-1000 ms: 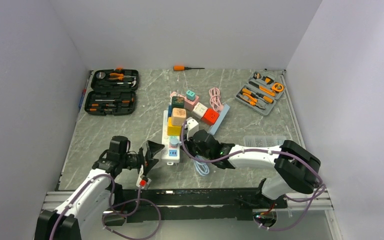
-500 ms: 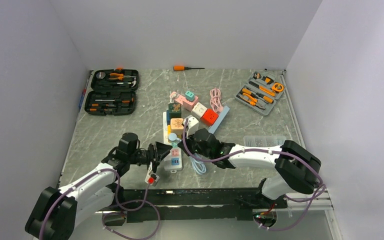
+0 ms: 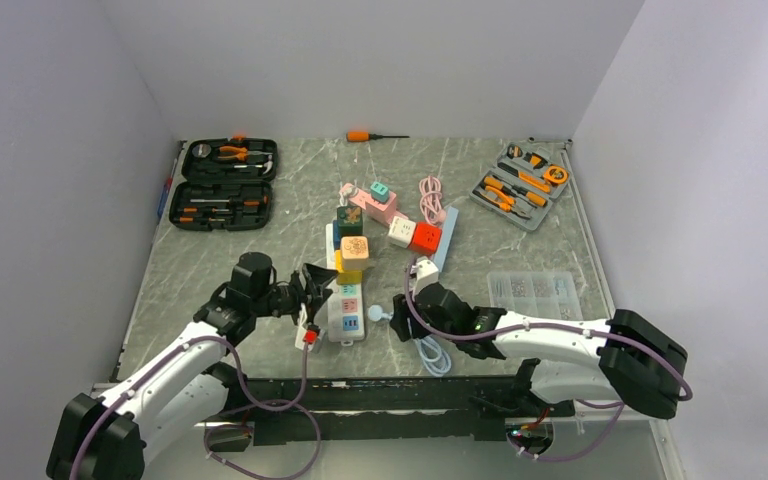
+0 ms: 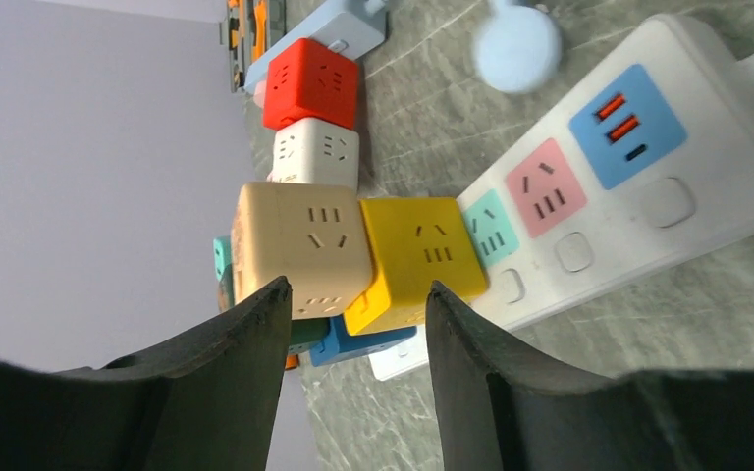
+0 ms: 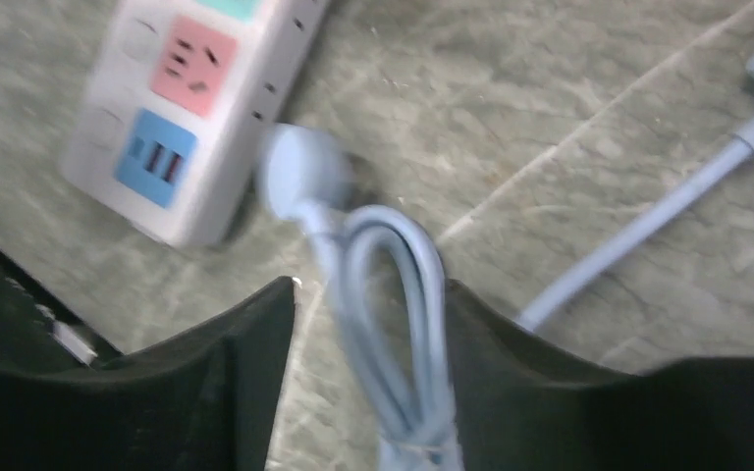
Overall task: Pull the plug off the socket
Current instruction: Place the plug at the center of the board.
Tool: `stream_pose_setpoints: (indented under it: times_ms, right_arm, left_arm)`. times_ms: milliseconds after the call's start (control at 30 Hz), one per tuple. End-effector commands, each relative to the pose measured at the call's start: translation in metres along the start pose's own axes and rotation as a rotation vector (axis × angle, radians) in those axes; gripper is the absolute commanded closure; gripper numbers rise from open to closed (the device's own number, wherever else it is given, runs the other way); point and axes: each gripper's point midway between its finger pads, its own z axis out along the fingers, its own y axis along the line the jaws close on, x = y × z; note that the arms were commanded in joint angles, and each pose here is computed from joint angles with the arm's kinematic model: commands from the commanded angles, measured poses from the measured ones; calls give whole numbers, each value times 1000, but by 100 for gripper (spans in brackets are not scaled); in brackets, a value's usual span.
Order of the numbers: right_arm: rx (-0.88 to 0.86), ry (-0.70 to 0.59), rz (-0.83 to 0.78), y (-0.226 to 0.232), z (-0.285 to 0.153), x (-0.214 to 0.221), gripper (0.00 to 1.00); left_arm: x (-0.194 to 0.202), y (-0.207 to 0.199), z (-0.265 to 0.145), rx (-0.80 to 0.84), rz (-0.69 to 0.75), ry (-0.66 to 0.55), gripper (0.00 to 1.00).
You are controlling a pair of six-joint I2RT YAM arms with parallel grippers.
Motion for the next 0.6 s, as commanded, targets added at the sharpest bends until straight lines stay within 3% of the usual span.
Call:
stream_pose_setpoints:
  times_ms: [0,133,333,567]
  right_arm:
    - [73,38,66,-11,-9,6,31]
    - [99,-43,110,-20,-23,-30,13]
    - [203,-275,249,-69,-56,-129,14]
    - [346,-234,373,-132,-31,-144,13]
  left_arm:
    - [1,24,-3,-5,-43,16,43]
    - [13,39,-4,-13,-76,66,40]
    - [14,65,-8,-24,-139,81,33]
    - [12,96,-14,-8,-228,115,24]
